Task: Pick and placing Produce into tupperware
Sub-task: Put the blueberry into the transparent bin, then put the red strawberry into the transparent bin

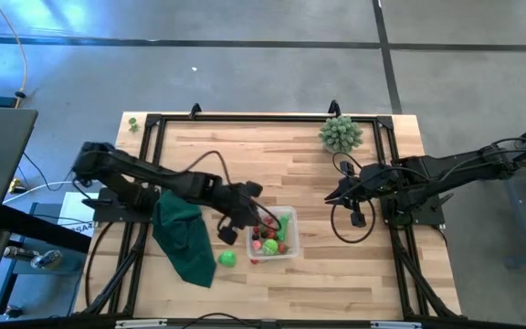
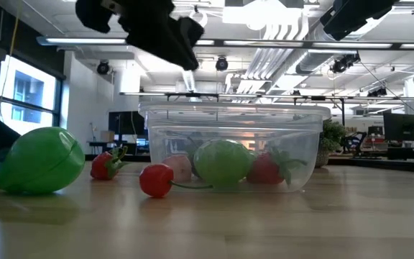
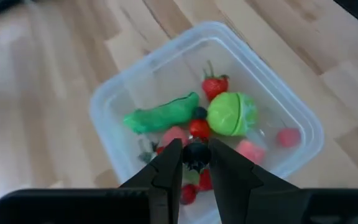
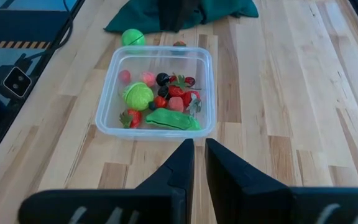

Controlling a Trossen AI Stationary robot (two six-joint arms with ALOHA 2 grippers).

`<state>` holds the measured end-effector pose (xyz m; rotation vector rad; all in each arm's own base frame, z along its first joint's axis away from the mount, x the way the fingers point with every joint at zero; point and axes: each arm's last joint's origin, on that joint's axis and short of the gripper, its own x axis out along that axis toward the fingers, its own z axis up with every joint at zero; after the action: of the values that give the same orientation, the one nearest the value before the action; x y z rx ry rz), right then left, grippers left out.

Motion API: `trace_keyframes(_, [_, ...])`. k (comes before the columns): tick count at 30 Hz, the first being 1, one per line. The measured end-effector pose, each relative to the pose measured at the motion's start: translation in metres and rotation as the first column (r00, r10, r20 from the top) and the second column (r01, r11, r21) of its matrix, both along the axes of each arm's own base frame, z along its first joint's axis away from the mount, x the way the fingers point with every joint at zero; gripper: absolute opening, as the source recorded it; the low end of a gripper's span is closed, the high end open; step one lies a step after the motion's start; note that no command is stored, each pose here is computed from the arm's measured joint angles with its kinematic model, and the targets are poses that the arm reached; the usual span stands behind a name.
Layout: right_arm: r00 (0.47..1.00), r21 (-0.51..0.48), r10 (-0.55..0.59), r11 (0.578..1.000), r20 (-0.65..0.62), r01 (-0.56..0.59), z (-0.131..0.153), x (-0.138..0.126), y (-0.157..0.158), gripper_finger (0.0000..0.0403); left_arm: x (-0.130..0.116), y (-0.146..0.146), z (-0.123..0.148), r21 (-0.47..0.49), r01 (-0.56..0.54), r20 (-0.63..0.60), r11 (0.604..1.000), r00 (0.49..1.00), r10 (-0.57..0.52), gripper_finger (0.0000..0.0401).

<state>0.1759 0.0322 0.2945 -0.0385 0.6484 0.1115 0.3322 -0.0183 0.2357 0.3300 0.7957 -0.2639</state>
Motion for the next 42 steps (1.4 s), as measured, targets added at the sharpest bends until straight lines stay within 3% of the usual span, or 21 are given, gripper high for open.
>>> trace_keyframes(9, [1.0, 0.0, 0.0, 1.0, 0.0, 0.0, 0.0, 0.0, 0.0, 0.003, 0.025, -0.003, -0.04, -0.054, 0.032, -0.121, 0.998, 0.992, -0.039, 0.0065])
trace_keyframes(19, [1.0, 0.0, 0.0, 1.0, 0.001, 0.0, 0.0, 0.0, 0.0, 0.003, 0.041, -0.003, -0.059, -0.076, 0.022, -0.156, 0.997, 0.987, -0.034, 0.0065])
trace_keyframes(29, [1.0, 0.0, 0.0, 1.0, 0.001, 0.0, 0.0, 0.0, 0.0, 0.003, 0.043, -0.004, -0.06, -0.082, 0.021, -0.148, 0.996, 0.988, -0.033, 0.0066])
trace_keyframes(42, [1.0, 0.0, 0.0, 1.0, 0.001, 0.0, 0.0, 0.0, 0.0, 0.003, 0.042, -0.003, -0.061, -0.064, 0.012, -0.157, 0.998, 0.987, -0.022, 0.0141])
